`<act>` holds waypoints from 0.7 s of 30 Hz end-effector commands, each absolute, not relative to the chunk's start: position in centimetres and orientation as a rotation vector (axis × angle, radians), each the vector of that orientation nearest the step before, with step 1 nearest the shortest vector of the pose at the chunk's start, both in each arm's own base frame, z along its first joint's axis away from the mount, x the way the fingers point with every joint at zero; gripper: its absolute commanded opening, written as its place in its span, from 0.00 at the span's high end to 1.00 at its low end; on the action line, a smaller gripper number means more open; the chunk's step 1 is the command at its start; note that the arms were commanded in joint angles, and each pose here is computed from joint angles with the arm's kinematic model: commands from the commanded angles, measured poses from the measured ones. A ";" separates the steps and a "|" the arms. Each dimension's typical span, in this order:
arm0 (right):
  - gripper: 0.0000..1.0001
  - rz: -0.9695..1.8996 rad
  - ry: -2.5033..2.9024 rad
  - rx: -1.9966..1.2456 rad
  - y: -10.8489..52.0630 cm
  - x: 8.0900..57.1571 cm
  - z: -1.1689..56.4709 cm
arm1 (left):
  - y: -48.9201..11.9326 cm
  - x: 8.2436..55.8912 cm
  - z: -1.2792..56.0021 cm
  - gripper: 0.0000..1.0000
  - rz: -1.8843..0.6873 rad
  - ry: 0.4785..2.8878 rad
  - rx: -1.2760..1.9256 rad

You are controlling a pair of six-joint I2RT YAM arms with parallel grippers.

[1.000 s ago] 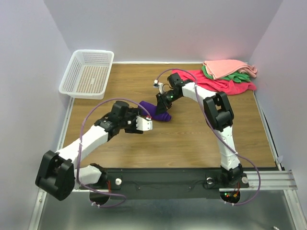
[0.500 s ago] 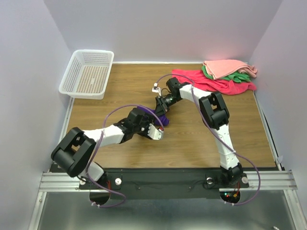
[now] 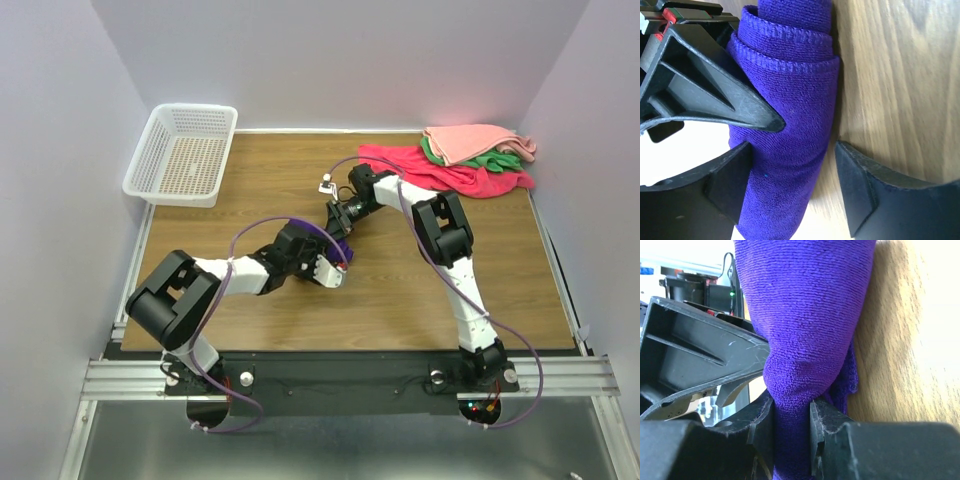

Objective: Roll the towels
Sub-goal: Roll the towel

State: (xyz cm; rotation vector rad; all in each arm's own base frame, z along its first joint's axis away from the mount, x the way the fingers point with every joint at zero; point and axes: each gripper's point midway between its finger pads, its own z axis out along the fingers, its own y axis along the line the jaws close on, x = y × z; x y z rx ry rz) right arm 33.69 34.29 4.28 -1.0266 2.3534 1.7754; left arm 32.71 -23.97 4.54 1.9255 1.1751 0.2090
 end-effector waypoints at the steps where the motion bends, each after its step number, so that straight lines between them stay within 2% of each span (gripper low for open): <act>1: 0.94 1.734 2.521 -1.154 33.8 29.3 0.5 | -24.3 33.1 3.7 0.25 0.186 1.212 1.926; 7: 0.89 1.718 2.515 -1.228 34.0 28.4 0.2 | -24.3 32.2 2.6 0.36 0.134 1.210 1.982; 8: 0.87 1.703 2.513 -1.238 33.9 28.5 0.3 | -24.3 32.0 2.5 0.46 0.119 1.211 1.996; 9: 0.82 1.656 2.527 -1.259 33.7 28.6 -0.1 | -23.9 31.3 1.7 0.53 0.089 1.250 2.032; 10: 0.72 1.622 2.519 -1.275 33.5 28.9 0.3 | -24.2 31.3 2.0 0.63 0.066 1.261 2.031; 12: 0.58 1.548 2.528 -1.281 32.8 29.9 0.3 | -23.5 30.2 1.1 0.71 0.015 1.322 2.082; 13: 0.44 1.525 2.516 -1.277 32.6 30.6 0.8 | -23.6 30.0 1.2 0.73 -0.001 1.328 2.090; 14: 0.37 1.502 2.511 -1.267 32.4 31.4 1.0 | -23.3 29.6 1.0 0.76 -0.015 1.342 2.104; 17: 0.33 1.420 2.496 -1.184 31.1 35.1 2.4 | -22.3 27.8 0.2 0.77 -0.064 1.370 2.166; 18: 0.27 1.381 2.503 -1.147 30.2 36.5 2.6 | -21.9 27.2 -0.2 0.77 -0.080 1.391 2.188; 21: 0.25 1.302 2.500 -1.111 28.9 38.6 3.2 | -21.2 26.5 -0.7 0.77 -0.110 1.443 2.219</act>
